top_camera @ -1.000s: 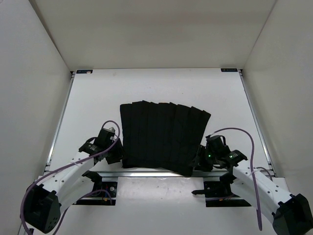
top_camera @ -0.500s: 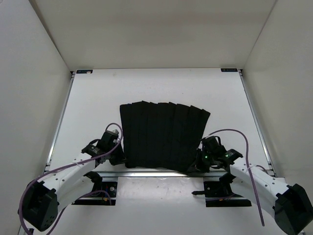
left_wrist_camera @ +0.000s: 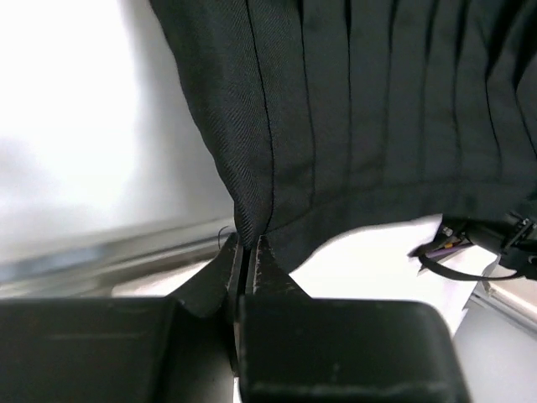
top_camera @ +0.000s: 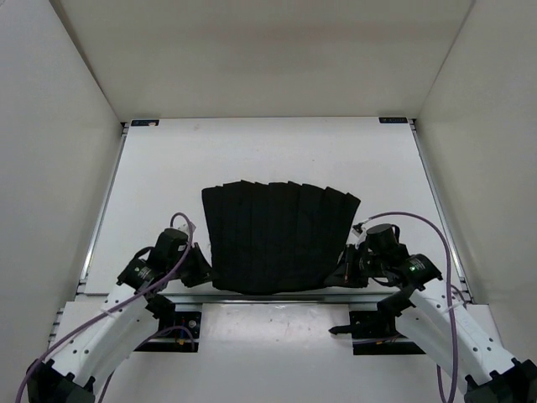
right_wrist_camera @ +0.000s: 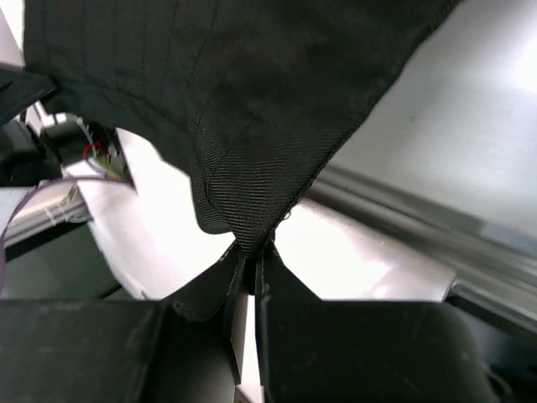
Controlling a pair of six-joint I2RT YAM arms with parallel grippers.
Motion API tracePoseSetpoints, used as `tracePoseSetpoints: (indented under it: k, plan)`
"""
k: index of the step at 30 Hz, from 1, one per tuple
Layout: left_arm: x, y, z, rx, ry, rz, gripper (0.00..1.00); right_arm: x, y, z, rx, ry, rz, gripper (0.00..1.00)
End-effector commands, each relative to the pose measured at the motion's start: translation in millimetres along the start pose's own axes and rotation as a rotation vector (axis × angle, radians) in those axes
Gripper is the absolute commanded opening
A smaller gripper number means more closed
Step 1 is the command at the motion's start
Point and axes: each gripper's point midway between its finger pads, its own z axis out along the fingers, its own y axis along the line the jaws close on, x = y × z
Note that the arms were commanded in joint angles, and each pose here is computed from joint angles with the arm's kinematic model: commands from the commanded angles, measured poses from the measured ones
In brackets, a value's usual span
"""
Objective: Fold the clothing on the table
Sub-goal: Fold the skirt
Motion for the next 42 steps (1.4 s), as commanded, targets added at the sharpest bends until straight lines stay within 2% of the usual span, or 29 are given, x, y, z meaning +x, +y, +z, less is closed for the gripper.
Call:
tracePoseSetpoints:
  k: [1,4,7,8,9,10,11,12,13,14,15,16,17,18,20,22,23,24,25,26,27,29,32,37,42]
  plan:
    - [2.5,-2.0,-6.5,0.017,0.018,-0.061,0.0,9.2,9.2,-5.3,-0.042,0.049,-0.005,0.0]
    - [-29.1,-28.5,-13.3,0.063,-0.022,-0.05,0.0,-22.2,27.5,-10.2,-0.071,0.003,-0.031,0.0]
    - [-77.9,-55.7,-13.1,0.063,-0.073,-0.018,0.0,-84.6,48.6,-22.3,-0.098,-0.065,-0.097,0.0]
    - [-102.3,-64.0,-11.7,0.06,-0.08,-0.04,0.0,-106.4,40.7,-17.8,-0.073,-0.07,-0.057,0.0]
    - [-133.0,-68.8,-6.8,0.059,-0.103,-0.064,0.0,-138.1,46.0,-28.5,-0.076,-0.146,-0.088,0.0]
    - [-148.7,-74.8,-3.5,0.08,-0.108,-0.062,0.0,-167.7,46.8,-30.1,-0.063,-0.166,-0.08,0.0]
    - [-184.1,-73.3,4.9,0.05,-0.145,-0.077,0.0,-196.3,33.2,-25.9,-0.036,-0.187,-0.052,0.0]
    - [-218.6,-71.5,16.2,0.026,-0.164,-0.103,0.05,-227.6,35.6,-37.8,-0.026,-0.252,-0.055,0.0]
    - [-234.8,-71.8,24.2,0.028,-0.161,-0.106,0.14,-260.0,31.2,-36.7,-0.022,-0.273,-0.04,0.0]
    - [-264.8,-68.4,42.2,0.034,-0.145,-0.147,0.33,-293.2,24.8,-35.1,-0.047,-0.296,-0.033,0.13]
    - [-288.0,-70.5,59.1,0.07,-0.113,-0.173,0.35,-308.4,8.6,-23.9,-0.042,-0.273,0.026,0.25]
    - [-296.6,-61.4,78.5,0.069,-0.078,-0.205,0.39,-324.3,11.8,-30.5,-0.049,-0.283,0.03,0.3]
    - [-314.6,-79.6,77.9,0.132,-0.091,-0.185,0.43,-336.8,13.8,-28.2,-0.062,-0.272,0.02,0.39]
    - [-322.3,-86.7,85.7,0.159,-0.08,-0.175,0.46,-340.1,0.8,-22.5,-0.013,-0.268,0.029,0.44]
    - [-323.2,-93.6,94.6,0.184,-0.062,-0.146,0.47,-336.1,-7.1,-21.0,0.067,-0.278,0.026,0.46]
    - [-308.4,-80.8,98.5,0.174,-0.038,-0.158,0.53,-321.1,-21.4,-19.9,0.11,-0.304,0.074,0.47]
    - [-310.0,-81.4,88.4,0.188,-0.074,-0.14,0.52,-308.5,-26.2,-18.2,0.103,-0.319,0.091,0.47]
    - [-292.9,-65.5,94.2,0.161,-0.062,-0.159,0.52,-304.6,-21.9,-26.7,0.096,-0.358,0.083,0.49]
    - [-277.4,-52.7,89.5,0.133,-0.061,-0.184,0.52,-289.2,-34.8,-15.7,0.109,-0.348,0.117,0.5]
    - [-277.7,-51.2,75.9,0.136,-0.106,-0.167,0.53,-275.4,-37.2,-12.5,0.101,-0.354,0.141,0.5]
    - [-262.2,-30.4,79.9,0.083,-0.099,-0.185,0.54,-275.1,-34.7,-20.8,0.094,-0.405,0.127,0.51]
    - [-238.4,-7.0,71.0,-0.005,-0.13,-0.177,0.58,-243.2,-47.2,-5.0,0.091,-0.396,0.203,0.56]
    - [-219.5,16.6,66.0,-0.096,-0.176,-0.166,0.61,-221.4,-54.7,8.0,0.076,-0.452,0.265,0.57]
    - [-206.9,31.6,86.2,-0.166,-0.184,-0.167,0.64,-209.8,-66.0,32.7,0.073,-0.465,0.36,0.58]
    - [-208.9,25.3,109.2,-0.208,-0.2,-0.16,0.65,-216.3,-67.6,48.1,0.058,-0.482,0.412,0.58]
